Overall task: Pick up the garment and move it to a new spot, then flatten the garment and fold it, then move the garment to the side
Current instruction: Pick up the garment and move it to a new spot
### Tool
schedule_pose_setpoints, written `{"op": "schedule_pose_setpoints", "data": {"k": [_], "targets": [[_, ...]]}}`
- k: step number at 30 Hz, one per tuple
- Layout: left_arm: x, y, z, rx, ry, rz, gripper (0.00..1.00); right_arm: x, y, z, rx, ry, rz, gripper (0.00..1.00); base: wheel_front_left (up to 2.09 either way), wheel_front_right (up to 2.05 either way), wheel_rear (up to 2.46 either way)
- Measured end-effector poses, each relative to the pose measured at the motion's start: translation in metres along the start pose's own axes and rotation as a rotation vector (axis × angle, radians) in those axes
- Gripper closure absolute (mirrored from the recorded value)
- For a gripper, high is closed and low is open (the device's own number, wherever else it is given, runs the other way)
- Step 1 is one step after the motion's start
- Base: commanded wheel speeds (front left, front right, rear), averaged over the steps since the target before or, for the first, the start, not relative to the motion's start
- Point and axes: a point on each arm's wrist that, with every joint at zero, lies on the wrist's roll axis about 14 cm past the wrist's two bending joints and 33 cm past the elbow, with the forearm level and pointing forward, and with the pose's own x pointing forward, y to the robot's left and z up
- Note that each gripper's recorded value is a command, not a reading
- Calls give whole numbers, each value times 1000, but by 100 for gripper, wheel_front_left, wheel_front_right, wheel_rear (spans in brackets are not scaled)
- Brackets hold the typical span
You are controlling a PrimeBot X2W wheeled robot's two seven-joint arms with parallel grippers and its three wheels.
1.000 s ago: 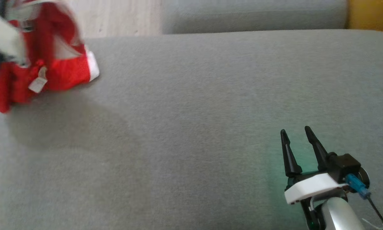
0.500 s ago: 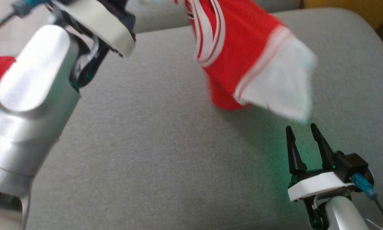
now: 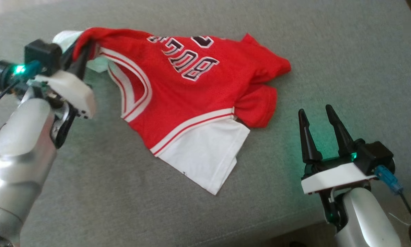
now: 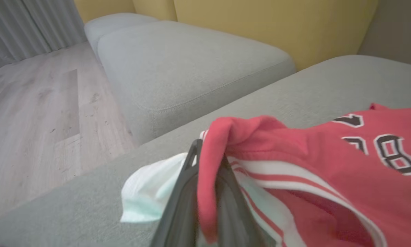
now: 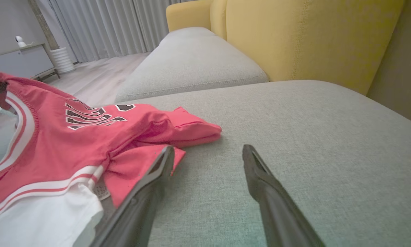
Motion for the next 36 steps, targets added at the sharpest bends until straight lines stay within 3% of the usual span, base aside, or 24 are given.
{"op": "schedule_pose_setpoints", "data": {"k": [1,2,3,8,20,36], "targets": [[3,3,-9,-8,11,12,89,0,-2,-2,-2,8,-7,0,0,0,0],[6,4,-17,-16,24,20,33,0,-4,-5,-1,17,-14,0,0,0,0],[9,5,-25,-23,38,30,0,0,-6,-8,2,24,-20,0,0,0,0],[9,4,-31,-25,33,45,0,-1,-7,-9,3,26,-22,0,0,0,0],[-37,13,44,-83,-177,123,0,-9,14,17,7,-54,39,0,0,0,0],[-175,-25,-11,-305,-263,330,0,-35,53,20,-2,-77,158,0,0,0,0]]}}
